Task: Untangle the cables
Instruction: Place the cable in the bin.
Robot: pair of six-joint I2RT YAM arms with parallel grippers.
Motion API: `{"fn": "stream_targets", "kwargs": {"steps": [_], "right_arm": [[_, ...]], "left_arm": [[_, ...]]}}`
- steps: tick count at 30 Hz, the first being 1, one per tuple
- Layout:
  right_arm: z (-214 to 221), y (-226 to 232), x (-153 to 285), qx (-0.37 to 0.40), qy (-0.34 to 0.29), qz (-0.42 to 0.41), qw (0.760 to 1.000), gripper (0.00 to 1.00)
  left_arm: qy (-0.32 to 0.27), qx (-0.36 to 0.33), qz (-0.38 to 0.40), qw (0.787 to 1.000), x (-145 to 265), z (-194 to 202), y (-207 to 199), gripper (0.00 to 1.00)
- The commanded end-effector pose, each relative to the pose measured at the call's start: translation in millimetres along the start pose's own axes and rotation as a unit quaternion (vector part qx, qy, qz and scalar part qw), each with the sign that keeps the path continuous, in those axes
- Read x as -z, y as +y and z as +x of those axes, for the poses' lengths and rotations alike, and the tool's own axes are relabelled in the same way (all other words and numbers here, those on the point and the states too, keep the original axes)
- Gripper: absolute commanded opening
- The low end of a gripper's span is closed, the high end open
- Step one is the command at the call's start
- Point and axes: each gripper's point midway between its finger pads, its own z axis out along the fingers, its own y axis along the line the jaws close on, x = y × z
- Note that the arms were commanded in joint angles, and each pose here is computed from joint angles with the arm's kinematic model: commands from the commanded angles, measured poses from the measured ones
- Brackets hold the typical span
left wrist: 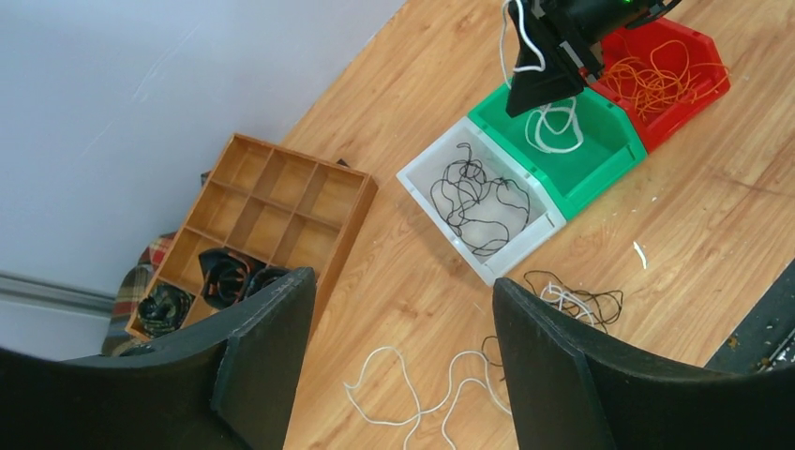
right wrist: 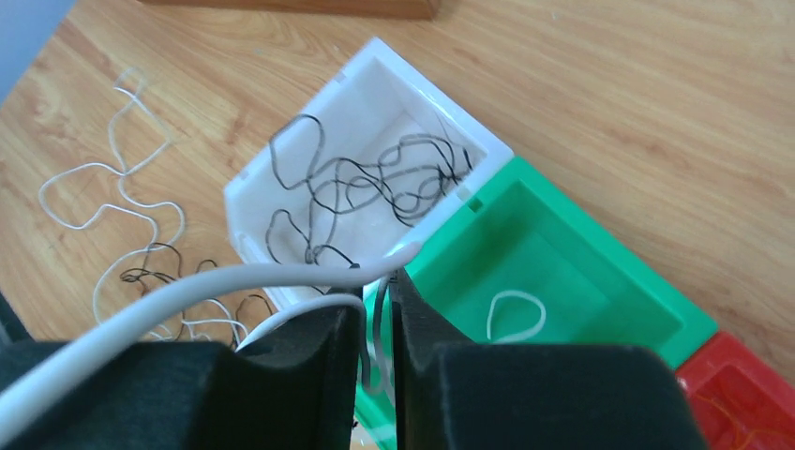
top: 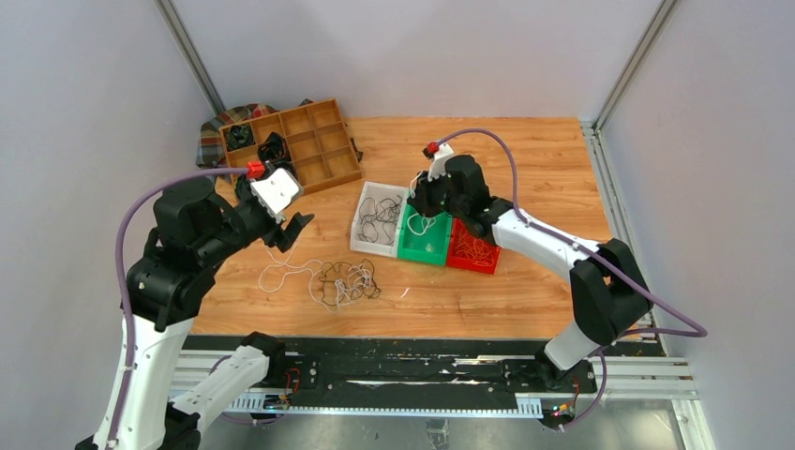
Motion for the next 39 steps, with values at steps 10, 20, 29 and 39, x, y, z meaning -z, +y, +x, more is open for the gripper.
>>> {"fn": "stream_targets", "kwargs": {"steps": [10,20,29,39], "right_arm": [[36,-52,8,-0.03,0.081,0.141,0.986,0.38],[45,-59,21,-0.036,0.122,0.168,0.977,0.66],[71,-61,65,-0.071,0.22,0.201,0.952,0.61],[71,-52,95,-0.066,0.307,0.2,0.928,0.63]], "left_arm": [[0.052,0.021,0.039,0.998,-13,21,-11,0.72],[0.053,0.01,0.036,0.998,-12,16,-6,0.72],[0.051,0.006,0.047,0.998,-14,16,-9,0.71],[0.053,0.037,0.089,0.994,-28,19,-22,0.7]]}}
